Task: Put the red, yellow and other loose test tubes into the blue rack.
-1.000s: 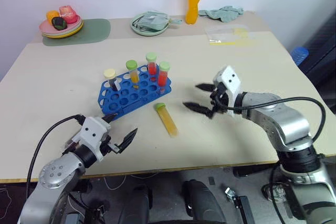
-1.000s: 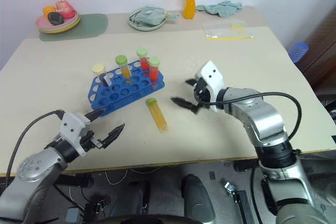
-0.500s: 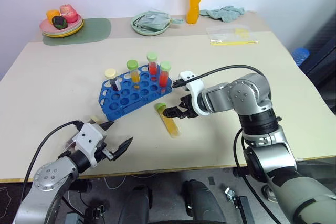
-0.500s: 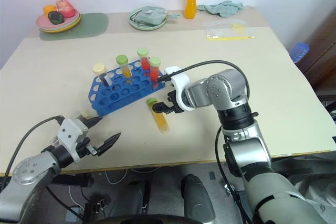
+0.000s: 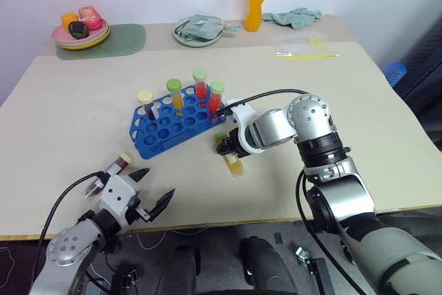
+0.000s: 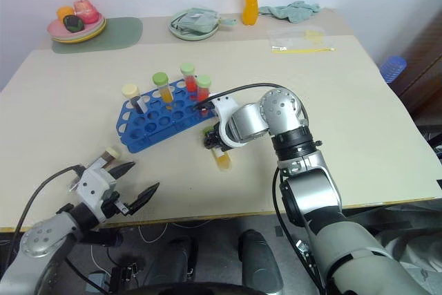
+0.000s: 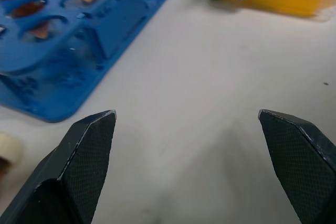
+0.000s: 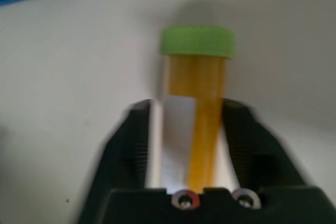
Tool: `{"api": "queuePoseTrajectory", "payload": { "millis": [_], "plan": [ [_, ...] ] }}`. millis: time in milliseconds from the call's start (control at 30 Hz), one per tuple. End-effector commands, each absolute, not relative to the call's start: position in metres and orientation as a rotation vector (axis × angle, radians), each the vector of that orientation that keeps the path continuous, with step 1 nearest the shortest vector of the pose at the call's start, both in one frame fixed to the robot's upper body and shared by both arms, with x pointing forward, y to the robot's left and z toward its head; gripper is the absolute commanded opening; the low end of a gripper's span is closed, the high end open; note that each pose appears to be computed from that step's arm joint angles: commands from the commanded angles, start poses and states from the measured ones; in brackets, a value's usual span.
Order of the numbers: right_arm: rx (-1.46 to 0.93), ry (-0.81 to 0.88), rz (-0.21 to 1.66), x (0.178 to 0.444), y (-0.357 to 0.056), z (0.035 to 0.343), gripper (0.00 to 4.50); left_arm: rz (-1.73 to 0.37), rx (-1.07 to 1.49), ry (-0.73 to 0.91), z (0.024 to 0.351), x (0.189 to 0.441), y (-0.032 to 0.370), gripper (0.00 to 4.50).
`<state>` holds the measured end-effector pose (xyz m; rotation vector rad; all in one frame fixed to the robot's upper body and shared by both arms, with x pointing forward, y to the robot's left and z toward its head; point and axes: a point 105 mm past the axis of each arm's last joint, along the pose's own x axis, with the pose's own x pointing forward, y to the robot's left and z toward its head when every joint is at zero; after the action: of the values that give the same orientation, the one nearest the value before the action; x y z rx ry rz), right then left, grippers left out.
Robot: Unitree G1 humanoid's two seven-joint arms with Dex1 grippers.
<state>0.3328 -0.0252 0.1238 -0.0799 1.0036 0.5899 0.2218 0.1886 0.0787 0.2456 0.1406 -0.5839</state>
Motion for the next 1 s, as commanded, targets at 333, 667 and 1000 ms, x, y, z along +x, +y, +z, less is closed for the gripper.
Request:
{"api": "queuePoseTrajectory", "payload": {
  "millis": [333, 667, 1000],
  "plan": [
    [0.092, 0.38, 1.048, 0.301, 0.011, 0.224, 0.72, -0.57, 0.248, 0.075, 0.098, 0.226, 0.186, 4.5],
    [0.086, -0.427, 1.002, 0.334, 0.043, 0.235, 0.72, -0.547, 0.204, 0.007, 0.126, 0.238, 0.173, 4.5],
    [0.098, -0.438, 0.971, 0.348, 0.072, 0.206, 0.72, -0.516, 0.204, -0.005, 0.143, 0.237, 0.167, 4.5]
  ]
}}
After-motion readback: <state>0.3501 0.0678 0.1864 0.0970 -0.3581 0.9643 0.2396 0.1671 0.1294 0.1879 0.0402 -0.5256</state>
